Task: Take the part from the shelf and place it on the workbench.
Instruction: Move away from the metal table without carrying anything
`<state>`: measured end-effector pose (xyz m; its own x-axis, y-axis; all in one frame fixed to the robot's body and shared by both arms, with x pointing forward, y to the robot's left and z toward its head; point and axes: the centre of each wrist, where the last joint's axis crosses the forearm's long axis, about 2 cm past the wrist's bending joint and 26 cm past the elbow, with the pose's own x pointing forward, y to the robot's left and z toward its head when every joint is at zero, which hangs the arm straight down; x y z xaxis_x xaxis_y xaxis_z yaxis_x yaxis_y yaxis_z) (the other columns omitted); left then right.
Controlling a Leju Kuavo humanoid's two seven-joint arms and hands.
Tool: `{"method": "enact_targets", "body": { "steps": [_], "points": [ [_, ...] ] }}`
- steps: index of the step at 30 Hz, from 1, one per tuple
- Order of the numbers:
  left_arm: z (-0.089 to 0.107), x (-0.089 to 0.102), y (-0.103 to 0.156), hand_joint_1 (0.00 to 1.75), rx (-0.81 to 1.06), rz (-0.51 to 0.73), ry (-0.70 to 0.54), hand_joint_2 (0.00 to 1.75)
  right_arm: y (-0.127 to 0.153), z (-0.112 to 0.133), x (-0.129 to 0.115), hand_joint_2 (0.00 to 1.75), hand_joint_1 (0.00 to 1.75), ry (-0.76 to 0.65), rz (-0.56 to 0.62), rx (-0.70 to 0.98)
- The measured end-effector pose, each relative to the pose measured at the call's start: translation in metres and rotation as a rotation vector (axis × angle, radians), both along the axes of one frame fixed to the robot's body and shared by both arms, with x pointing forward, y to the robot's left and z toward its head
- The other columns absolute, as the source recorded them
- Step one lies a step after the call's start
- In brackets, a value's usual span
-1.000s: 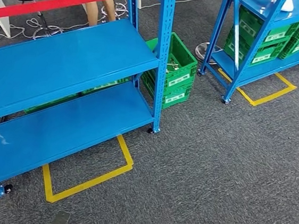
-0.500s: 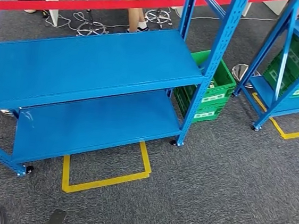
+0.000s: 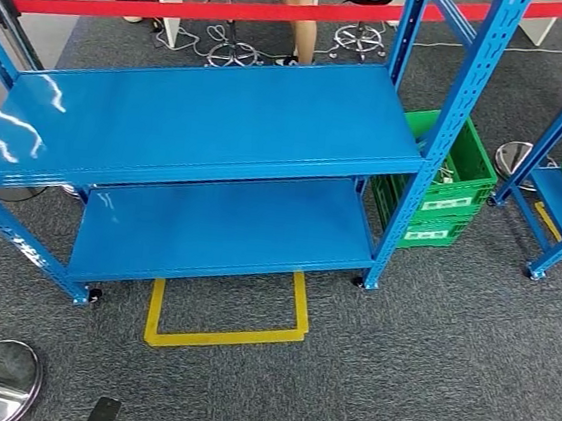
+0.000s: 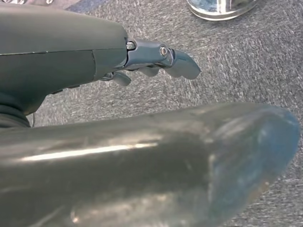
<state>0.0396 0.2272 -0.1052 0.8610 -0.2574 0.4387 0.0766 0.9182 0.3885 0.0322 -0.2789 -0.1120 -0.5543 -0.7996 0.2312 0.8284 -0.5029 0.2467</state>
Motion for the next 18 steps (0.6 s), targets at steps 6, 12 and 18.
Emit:
{"method": "enact_targets", "body": {
  "steps": [6, 12, 18],
  "points": [
    [0.000, 0.003, -0.001, 0.00, -0.002, -0.010, -0.012, 0.00, -0.001, 0.000, 0.001, 0.00, 0.00, -0.015, -0.007, 0.000],
    [0.001, 0.001, -0.002, 0.00, 0.010, -0.013, -0.025, 0.00, -0.002, 0.000, 0.001, 0.00, 0.00, -0.018, -0.020, -0.005],
    [0.000, -0.003, -0.004, 0.00, 0.018, -0.009, -0.026, 0.00, -0.006, -0.001, -0.009, 0.00, 0.00, 0.004, -0.035, -0.036]
  ]
}}
